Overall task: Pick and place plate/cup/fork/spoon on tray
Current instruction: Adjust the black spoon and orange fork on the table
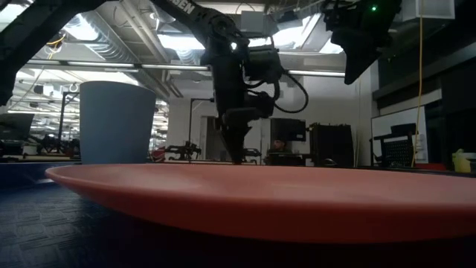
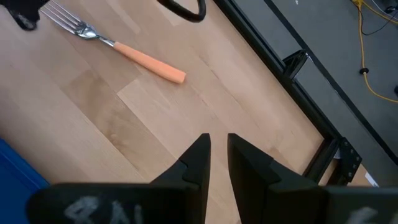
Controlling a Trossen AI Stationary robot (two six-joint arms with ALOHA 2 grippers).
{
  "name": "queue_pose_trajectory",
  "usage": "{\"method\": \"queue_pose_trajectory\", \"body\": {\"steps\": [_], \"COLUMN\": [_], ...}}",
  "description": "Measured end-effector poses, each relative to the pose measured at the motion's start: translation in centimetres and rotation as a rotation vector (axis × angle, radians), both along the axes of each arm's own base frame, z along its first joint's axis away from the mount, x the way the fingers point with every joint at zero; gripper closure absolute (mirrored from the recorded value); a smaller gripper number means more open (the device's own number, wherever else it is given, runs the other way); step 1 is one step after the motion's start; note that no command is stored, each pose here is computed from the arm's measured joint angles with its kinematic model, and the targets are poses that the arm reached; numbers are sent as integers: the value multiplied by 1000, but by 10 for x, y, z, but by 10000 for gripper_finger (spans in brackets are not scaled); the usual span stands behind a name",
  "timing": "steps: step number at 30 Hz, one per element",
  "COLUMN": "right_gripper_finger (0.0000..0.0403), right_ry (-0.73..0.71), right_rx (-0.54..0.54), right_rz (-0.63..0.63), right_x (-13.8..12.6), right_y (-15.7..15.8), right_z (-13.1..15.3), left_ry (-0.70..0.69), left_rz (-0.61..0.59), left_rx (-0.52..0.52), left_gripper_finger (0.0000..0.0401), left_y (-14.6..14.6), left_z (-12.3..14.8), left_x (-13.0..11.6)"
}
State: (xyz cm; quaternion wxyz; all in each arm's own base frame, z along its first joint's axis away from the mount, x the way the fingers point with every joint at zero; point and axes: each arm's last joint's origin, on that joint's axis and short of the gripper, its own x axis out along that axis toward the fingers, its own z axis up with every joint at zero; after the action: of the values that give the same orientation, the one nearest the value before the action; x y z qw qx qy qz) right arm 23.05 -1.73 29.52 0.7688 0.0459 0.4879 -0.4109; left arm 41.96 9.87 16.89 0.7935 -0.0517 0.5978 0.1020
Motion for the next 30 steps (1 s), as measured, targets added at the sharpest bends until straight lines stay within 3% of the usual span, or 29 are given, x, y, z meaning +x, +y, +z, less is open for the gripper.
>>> {"method": "queue_pose_trajectory", "body": {"steps": [9, 18, 30], "right_gripper_finger": [343, 343, 343], "right_ry": [9, 12, 13], "right_rx": [0, 0, 0], "right_rz": [0, 1, -1], "right_x": [-1, -1, -1], "right_y": [0, 0, 0], "right_z": [0, 0, 0], "left_ry": [-1, -16, 76], "left_rz": [-49, -13, 110], "left_rx": [-34, 12, 322], "left_gripper_finger": [401, 401, 401], "left_y": [4, 19, 47], "left_z": [-19, -22, -20], "left_x": [6, 6, -3]}}
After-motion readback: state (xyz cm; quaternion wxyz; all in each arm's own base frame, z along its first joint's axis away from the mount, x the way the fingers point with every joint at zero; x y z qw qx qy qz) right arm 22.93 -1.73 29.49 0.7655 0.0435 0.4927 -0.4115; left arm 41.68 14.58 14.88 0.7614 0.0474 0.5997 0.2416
